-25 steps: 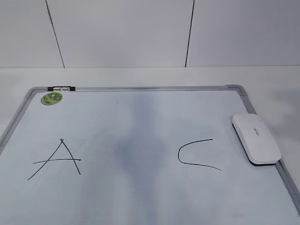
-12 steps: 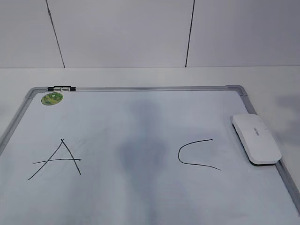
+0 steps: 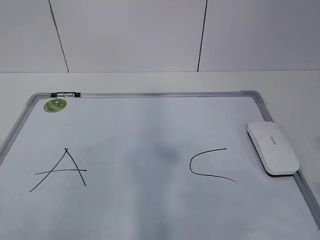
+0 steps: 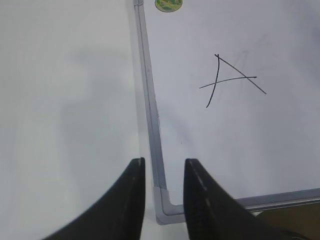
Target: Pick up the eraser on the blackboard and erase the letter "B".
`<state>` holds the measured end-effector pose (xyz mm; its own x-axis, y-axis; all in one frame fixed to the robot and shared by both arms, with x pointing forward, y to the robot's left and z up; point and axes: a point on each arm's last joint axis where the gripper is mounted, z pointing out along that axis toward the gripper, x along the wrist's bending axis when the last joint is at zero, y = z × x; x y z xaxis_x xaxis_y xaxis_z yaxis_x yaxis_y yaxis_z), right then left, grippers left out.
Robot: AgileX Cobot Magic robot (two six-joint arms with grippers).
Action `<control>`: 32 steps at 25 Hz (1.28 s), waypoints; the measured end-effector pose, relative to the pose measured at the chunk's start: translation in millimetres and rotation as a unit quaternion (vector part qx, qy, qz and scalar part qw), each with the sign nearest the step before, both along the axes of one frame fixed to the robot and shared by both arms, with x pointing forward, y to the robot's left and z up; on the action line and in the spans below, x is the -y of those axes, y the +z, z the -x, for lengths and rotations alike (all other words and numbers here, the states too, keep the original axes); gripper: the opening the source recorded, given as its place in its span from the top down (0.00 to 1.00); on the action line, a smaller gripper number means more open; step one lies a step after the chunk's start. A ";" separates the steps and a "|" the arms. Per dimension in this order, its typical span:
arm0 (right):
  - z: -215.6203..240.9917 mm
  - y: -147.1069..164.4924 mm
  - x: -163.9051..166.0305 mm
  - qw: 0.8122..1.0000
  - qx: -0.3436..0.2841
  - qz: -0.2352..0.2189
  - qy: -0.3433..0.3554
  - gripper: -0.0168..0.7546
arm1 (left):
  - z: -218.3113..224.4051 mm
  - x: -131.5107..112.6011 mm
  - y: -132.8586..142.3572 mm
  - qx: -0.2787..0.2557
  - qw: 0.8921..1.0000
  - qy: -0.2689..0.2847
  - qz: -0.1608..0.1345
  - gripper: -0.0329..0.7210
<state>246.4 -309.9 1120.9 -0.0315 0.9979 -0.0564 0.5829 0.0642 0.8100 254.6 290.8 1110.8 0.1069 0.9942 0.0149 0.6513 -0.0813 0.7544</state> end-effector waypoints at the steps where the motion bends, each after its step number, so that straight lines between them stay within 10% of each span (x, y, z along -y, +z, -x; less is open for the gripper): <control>1: 3.0 -6.1 0.5 1.000 0.004 0.000 0.000 0.70 | 2.8 0.2 -3.3 0.003 1.000 0.000 -0.001 0.68; 14: 21.3 -74.2 3.4 0.999 0.030 0.007 0.008 0.70 | 29.0 3.6 -52.0 0.096 0.995 -0.001 0.004 0.68; 32: 16.9 -79.2 3.2 0.999 0.032 0.023 0.016 0.70 | 24.6 4.5 -54.5 0.106 0.994 -0.003 0.012 0.68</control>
